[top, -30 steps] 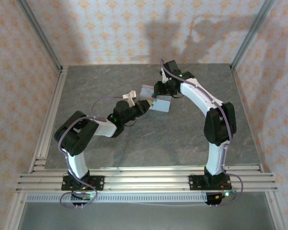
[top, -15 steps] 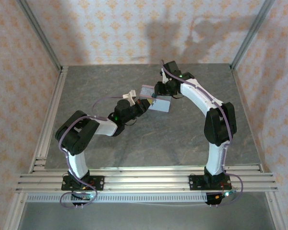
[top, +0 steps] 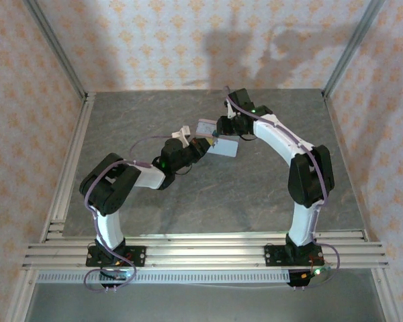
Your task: Unlock the padlock with the key
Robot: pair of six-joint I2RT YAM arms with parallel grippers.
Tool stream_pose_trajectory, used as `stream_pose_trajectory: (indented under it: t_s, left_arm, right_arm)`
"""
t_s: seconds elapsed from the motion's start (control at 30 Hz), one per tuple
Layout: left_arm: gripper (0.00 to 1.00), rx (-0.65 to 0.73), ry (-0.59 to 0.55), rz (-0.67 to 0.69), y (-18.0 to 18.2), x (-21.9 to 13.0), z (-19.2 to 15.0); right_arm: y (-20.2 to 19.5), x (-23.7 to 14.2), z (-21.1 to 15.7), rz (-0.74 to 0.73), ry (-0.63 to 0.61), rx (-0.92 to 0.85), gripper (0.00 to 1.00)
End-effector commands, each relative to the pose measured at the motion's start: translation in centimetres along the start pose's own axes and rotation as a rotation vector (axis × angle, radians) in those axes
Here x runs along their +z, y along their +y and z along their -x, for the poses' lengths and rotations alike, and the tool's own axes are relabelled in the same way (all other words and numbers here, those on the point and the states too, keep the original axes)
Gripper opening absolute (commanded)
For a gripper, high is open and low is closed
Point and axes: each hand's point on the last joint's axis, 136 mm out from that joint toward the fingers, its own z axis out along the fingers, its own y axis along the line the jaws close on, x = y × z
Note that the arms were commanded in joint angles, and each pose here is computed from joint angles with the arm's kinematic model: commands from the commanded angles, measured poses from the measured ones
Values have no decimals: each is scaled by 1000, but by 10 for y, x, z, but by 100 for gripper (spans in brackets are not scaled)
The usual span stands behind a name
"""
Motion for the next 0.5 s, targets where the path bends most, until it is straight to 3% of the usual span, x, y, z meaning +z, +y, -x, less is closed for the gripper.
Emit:
stream_pose_trajectory:
  t_s: [0.0,0.47]
  left_arm:
    - [0,-6,-19,-12,-6,6,9]
    - [0,-69,-9,59,8,6,6]
  right_arm:
    - [-5,28,-70,-28,232,19,39]
    - [-2,29,-84,-17,251,18,37]
